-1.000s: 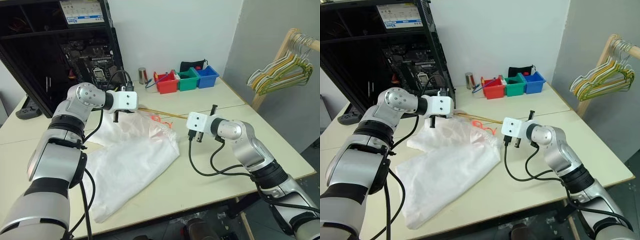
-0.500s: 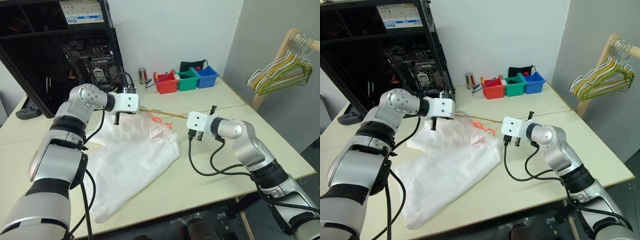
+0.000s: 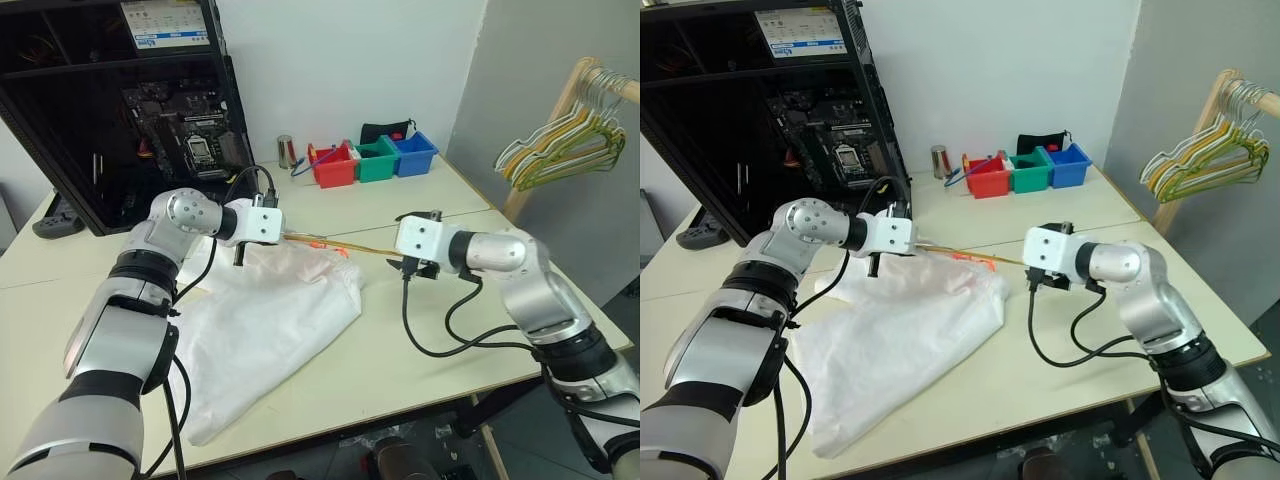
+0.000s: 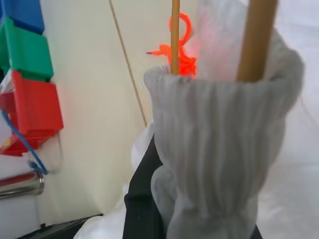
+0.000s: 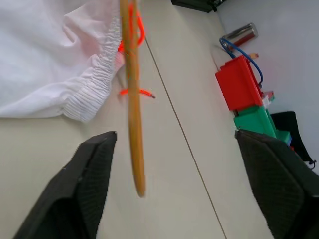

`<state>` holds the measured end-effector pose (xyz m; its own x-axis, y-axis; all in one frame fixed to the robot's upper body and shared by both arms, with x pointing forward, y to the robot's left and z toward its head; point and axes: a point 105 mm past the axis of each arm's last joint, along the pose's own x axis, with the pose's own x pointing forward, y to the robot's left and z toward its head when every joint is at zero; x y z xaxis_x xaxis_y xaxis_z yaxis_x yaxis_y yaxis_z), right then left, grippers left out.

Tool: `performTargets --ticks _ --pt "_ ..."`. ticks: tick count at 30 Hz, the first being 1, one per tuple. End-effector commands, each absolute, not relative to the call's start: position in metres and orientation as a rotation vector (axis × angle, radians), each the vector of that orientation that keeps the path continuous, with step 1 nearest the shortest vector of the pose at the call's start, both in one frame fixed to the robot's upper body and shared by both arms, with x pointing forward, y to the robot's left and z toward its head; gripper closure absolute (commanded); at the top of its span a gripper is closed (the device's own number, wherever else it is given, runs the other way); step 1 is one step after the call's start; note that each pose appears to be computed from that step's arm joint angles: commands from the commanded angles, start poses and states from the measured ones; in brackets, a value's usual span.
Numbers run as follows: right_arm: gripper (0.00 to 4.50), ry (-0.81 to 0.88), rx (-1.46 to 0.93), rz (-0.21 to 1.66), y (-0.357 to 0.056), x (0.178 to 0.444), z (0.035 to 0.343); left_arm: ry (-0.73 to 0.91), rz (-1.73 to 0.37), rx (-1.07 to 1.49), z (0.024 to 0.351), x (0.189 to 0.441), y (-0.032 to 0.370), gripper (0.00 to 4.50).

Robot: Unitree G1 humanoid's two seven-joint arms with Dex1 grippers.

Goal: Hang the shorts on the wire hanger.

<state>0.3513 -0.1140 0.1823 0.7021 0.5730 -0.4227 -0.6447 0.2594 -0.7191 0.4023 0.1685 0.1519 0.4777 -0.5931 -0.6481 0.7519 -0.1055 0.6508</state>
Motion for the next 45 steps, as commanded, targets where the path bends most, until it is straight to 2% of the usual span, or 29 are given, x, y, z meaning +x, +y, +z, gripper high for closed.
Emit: performTargets --ticks 1,3,4,7,12,18,24,29,32,34,38,45 --pt "0.05 0.119 -0.913 0.825 -0.129 0.345 0.191 0.111 -1.103 1.178 0.171 0.401 0.172 4.5" --pt "0.05 0.222 -0.73 0.827 -0.142 0.342 0.179 0.129 -1.085 1.062 0.175 0.399 0.176 4.5" --pt "0.05 0.324 -0.54 0.839 -0.148 0.339 0.161 0.149 -1.077 0.98 0.18 0.396 0.182 4.5" --pt "0.05 0.506 -0.179 0.933 -0.131 0.324 0.122 0.208 -1.058 0.855 0.19 0.386 0.2 4.5" --pt "0.05 0.593 0.108 1.021 -0.086 0.324 0.112 0.262 -1.026 0.804 0.196 0.377 0.214 4.5" --pt "0.05 0.624 0.334 1.042 -0.05 0.343 0.114 0.274 -1.0 0.809 0.198 0.372 0.22 4.5" --pt "0.05 0.643 0.358 1.026 -0.03 0.353 0.102 0.279 -0.996 0.821 0.194 0.366 0.22 4.5" --pt "0.05 0.616 0.397 1.043 -0.013 0.357 0.104 0.274 -0.986 0.825 0.194 0.364 0.221 4.5" --pt "0.52 0.596 0.411 1.03 -0.008 0.36 0.104 0.273 -0.986 0.833 0.193 0.364 0.22 4.5" --pt "1.1 0.596 0.409 1.025 -0.009 0.36 0.103 0.273 -0.987 0.835 0.193 0.364 0.22 4.5" --pt "1.82 0.603 0.401 0.976 -0.019 0.364 0.095 0.272 -0.986 0.837 0.193 0.363 0.221 4.5" --pt "3.57 0.595 0.405 0.923 -0.034 0.372 0.093 0.27 -0.992 0.837 0.192 0.365 0.218 4.5"
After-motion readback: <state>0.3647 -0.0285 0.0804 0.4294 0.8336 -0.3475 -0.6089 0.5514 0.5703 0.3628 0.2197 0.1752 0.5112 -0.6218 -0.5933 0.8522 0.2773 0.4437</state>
